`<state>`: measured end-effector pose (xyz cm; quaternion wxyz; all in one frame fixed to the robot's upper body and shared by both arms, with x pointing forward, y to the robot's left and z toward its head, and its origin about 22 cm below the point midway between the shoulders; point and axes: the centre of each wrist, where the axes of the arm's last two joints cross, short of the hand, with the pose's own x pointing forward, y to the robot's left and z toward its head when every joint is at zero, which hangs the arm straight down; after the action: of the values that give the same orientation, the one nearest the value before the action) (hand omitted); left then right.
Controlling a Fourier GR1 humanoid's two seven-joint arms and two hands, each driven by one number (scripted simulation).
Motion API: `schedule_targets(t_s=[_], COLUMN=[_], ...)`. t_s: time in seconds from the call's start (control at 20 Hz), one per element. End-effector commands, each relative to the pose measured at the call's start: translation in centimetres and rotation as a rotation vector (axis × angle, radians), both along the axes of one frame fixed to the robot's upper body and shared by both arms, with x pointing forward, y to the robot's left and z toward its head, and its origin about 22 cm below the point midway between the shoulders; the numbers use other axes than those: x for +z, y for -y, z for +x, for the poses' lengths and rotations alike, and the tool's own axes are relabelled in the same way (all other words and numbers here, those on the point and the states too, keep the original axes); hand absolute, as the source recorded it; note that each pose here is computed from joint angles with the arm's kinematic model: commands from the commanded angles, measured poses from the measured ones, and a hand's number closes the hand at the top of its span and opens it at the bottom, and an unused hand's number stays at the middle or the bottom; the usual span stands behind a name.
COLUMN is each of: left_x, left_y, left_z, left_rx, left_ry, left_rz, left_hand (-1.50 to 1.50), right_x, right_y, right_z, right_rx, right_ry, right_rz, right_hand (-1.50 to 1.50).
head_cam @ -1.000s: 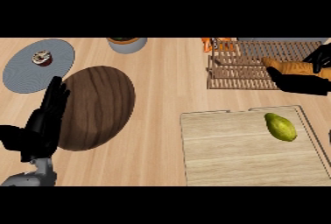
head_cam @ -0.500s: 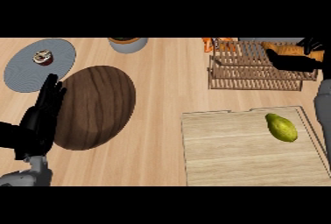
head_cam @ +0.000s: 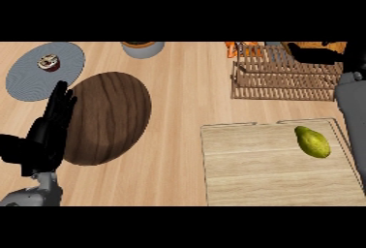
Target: Pick the croissant from the tray and place it in the tiered shelf
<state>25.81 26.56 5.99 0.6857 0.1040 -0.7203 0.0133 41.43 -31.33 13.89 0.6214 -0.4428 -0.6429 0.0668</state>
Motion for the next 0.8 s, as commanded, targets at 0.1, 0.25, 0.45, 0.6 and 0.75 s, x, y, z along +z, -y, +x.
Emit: schedule_targets(t_s=[0.1, 0.25, 0.45, 0.6, 0.75], left_x=[0.1, -0.6, 0.7, 0.7, -2.1], left_y=[0.9, 1.5, 2.0, 0.6, -0.6], left_z=[-0.2, -0.6, -0.1, -0.2, -1.2], left_rx=[-0.004, -0.001, -0.009, -0.002, -0.003], left_ry=[-0.016, 0.006, 0.012, 0.004, -0.013], left_rz=[0.004, 0.007, -0.008, -0.005, -0.018], left_hand=[0.0, 0.0, 0.0, 0.0, 0.0], right_x=[-1.0, -1.9, -0.5, -0.8, 1.3], right_y=[-0.3, 1.6, 1.0, 1.4, 3.2], right_z=[2.1, 1.9, 2.7, 2.2, 2.2], right_rx=[0.04, 0.07, 0.101, 0.13, 0.126], right_ry=[-0.06, -0.043, 0.024, 0.098, 0.177], right_rz=[0.08, 0.095, 0.127, 0.168, 0.238], right_hand=[-1.5, -1.5, -1.5, -1.5, -1.5])
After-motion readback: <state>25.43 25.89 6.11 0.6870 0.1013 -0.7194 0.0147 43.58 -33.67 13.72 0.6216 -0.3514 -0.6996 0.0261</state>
